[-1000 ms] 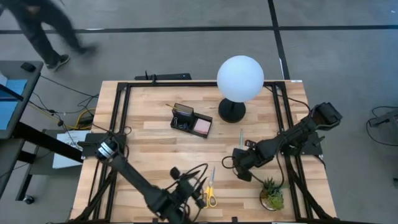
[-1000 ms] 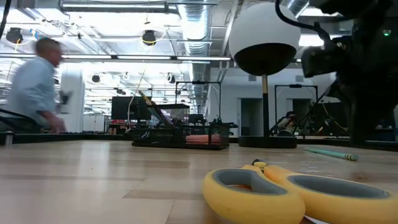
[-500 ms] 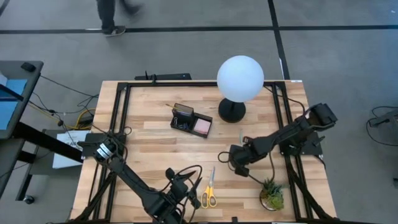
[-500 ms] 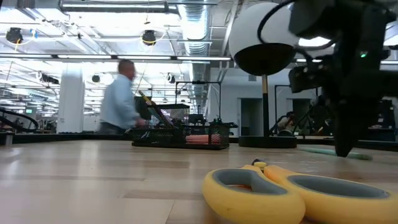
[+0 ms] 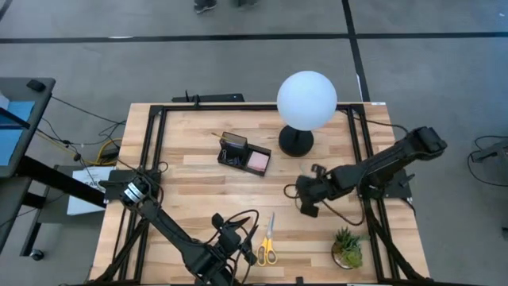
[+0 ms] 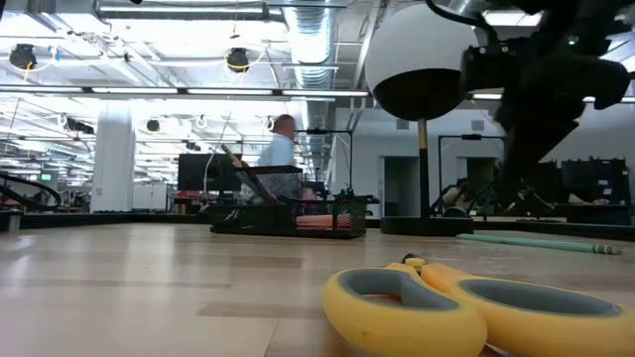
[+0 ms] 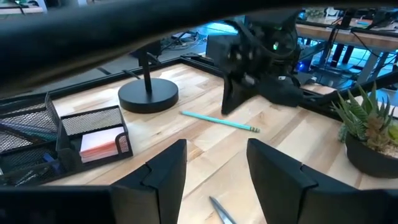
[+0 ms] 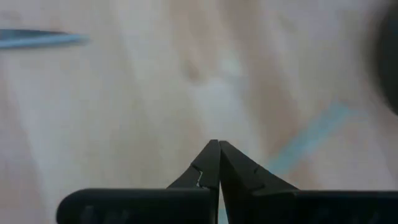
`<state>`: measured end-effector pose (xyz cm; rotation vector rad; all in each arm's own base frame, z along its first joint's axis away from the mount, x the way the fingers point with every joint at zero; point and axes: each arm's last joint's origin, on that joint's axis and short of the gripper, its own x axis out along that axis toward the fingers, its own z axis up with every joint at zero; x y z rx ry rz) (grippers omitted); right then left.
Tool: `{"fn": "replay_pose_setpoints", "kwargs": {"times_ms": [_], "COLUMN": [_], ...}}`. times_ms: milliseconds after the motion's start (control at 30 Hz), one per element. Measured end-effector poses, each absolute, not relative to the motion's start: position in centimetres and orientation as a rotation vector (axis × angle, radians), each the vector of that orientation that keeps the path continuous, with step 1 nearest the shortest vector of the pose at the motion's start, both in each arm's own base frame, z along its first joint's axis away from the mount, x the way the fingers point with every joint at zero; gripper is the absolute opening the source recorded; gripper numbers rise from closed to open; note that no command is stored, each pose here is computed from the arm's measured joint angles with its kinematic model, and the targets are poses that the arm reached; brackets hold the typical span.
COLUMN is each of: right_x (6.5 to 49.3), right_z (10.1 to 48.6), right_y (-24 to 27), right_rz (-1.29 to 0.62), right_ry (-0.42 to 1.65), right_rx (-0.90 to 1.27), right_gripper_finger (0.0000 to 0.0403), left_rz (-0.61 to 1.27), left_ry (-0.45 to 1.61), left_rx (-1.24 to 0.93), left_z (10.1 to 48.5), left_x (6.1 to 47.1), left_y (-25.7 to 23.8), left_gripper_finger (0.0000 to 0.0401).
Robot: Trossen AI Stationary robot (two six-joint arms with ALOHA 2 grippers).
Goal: Pick and place office supplies into organizer
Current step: Put the blue pencil into the black desk organizer
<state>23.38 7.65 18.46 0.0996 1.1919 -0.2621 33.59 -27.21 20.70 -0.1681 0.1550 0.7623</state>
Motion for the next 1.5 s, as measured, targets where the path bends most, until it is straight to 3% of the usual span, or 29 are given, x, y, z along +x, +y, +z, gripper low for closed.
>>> {"fn": "replay_pose_setpoints", "kwargs": {"times_ms": [133,400,600,967,1267,1500], "right_x": [21.4,17.0,12.6,10.3,10.1,10.9], "right_z": [19.7,22.3,26.4,14.8,11.9,10.2], "right_y": [7.0,8.2,6.4,7.7,8.3,9.0], "right_rz": [-0.389,-0.186,-0.249,-0.258,-0.237,-0.186], "right_ry": [1.222,1.093,0.757,0.376,0.515,0.668], "right_rx": [0.119,0.113,0.203,0.331,0.181,0.232], "right_gripper_finger": [0.0000,0.0000,0.0000,0.0000,0.0000,0.0000], "left_rz": [0.763,0.764,0.771,0.814,0.833,0.847], "left_ry": [0.152,0.152,0.155,0.166,0.208,0.208], "left_rx": [-0.174,-0.176,-0.170,-0.177,-0.193,-0.195], "left_z": [20.7,20.7,20.7,20.6,20.5,20.5], "left_x": [33.6,33.6,33.7,34.9,35.7,36.0], "left_y": [-27.2,-27.2,-27.0,-25.4,-24.2,-23.7], "left_gripper_finger": [0.0164,0.0164,0.0164,0.0164,0.0164,0.0164]}}
